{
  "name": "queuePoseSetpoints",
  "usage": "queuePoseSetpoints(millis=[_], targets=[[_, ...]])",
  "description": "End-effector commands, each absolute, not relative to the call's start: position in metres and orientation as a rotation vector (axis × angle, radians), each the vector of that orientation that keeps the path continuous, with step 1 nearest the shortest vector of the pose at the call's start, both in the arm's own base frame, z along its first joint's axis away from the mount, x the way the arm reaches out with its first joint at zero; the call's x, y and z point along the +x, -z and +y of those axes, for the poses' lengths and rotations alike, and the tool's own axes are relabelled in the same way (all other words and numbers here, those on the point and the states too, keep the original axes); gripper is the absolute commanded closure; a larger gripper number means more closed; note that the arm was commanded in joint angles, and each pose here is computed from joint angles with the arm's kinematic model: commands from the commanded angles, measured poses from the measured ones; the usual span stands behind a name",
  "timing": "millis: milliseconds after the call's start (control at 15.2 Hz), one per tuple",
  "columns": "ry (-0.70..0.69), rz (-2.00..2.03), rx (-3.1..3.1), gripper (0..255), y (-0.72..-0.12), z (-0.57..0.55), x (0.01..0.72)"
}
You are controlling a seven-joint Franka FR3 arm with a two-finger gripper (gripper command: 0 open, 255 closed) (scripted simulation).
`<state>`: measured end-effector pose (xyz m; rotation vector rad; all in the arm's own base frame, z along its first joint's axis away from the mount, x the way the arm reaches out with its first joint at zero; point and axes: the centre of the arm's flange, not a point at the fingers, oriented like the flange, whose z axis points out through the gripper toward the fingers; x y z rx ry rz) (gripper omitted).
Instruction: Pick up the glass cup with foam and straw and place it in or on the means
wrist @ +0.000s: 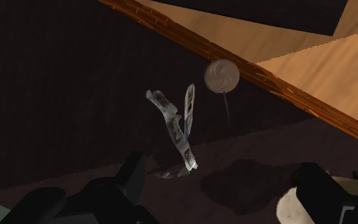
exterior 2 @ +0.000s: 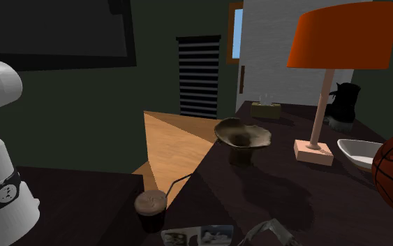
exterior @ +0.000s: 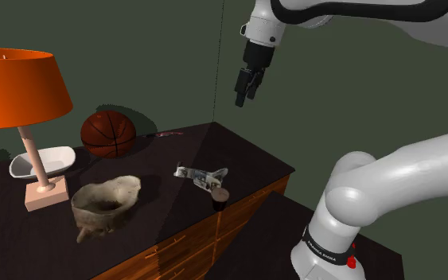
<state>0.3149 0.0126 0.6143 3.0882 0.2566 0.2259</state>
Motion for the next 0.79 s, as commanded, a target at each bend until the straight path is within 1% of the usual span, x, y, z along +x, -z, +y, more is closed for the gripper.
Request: queuePoseSetpoints(millis=[0, 726], targets=[[-0.226, 0.257, 3.088, 0, -0.614, 0.013, 0.315], [-0.258, 0.296, 3.133, 0, -0.470, 0.010, 0.330]])
